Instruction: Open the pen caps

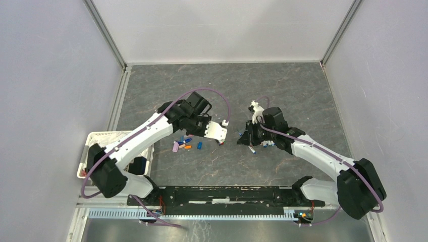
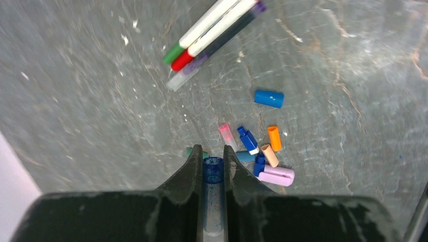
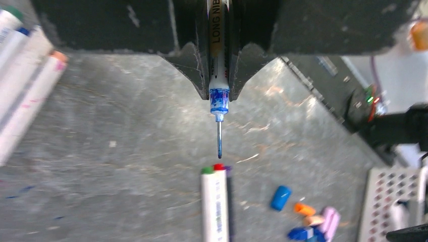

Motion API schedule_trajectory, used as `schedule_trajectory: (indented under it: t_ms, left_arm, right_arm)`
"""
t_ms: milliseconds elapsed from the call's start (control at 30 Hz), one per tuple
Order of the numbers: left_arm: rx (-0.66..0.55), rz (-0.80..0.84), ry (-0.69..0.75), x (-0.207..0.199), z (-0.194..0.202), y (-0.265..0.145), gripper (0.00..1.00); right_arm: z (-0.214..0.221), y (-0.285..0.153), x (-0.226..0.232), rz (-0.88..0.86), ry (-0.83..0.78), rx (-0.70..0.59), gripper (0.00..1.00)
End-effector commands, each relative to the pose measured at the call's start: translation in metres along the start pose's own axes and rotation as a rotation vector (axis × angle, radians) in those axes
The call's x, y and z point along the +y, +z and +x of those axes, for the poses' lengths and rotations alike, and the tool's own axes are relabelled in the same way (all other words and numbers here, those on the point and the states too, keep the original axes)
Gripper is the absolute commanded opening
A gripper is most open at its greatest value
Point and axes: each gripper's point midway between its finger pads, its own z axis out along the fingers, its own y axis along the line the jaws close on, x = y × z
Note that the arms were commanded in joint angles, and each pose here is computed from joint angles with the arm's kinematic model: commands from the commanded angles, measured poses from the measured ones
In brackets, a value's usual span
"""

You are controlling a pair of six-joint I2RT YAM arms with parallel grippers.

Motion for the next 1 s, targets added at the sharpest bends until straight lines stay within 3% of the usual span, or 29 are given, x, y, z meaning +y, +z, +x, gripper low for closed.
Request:
schedule_trajectory:
  t_ms: [0,167,567,833,967]
  left_arm:
    - [-0.022,-0.093,-0.317,0.037,0.019,0.017,0.03]
    - [0.021,-0.089,-0.448,0.042,0.055,0.049,0.06]
    - [0.077,-0.073,-0.576,0.026,0.079,0.105,0.16]
    - [0.129,-0.045,-0.577,0.004,0.095,0.116,0.22]
    - [0.137,-0.007,-0.561,-0.005,0.096,0.117,0.27]
  right_arm:
    - [-0.034,0.002,-0.033,0.205,-0.027,-0.127,0.00]
    - [-0.031,0.016,-0.054,0.277,-0.022,-0.139,0.00]
    - [-0.030,0.042,-0.098,0.444,-0.065,-0.129,0.02]
    - [-0.019,0.050,-0.117,0.509,-0.088,-0.089,0.27]
    - [-0.015,0.052,-0.119,0.512,-0.091,-0.071,0.31]
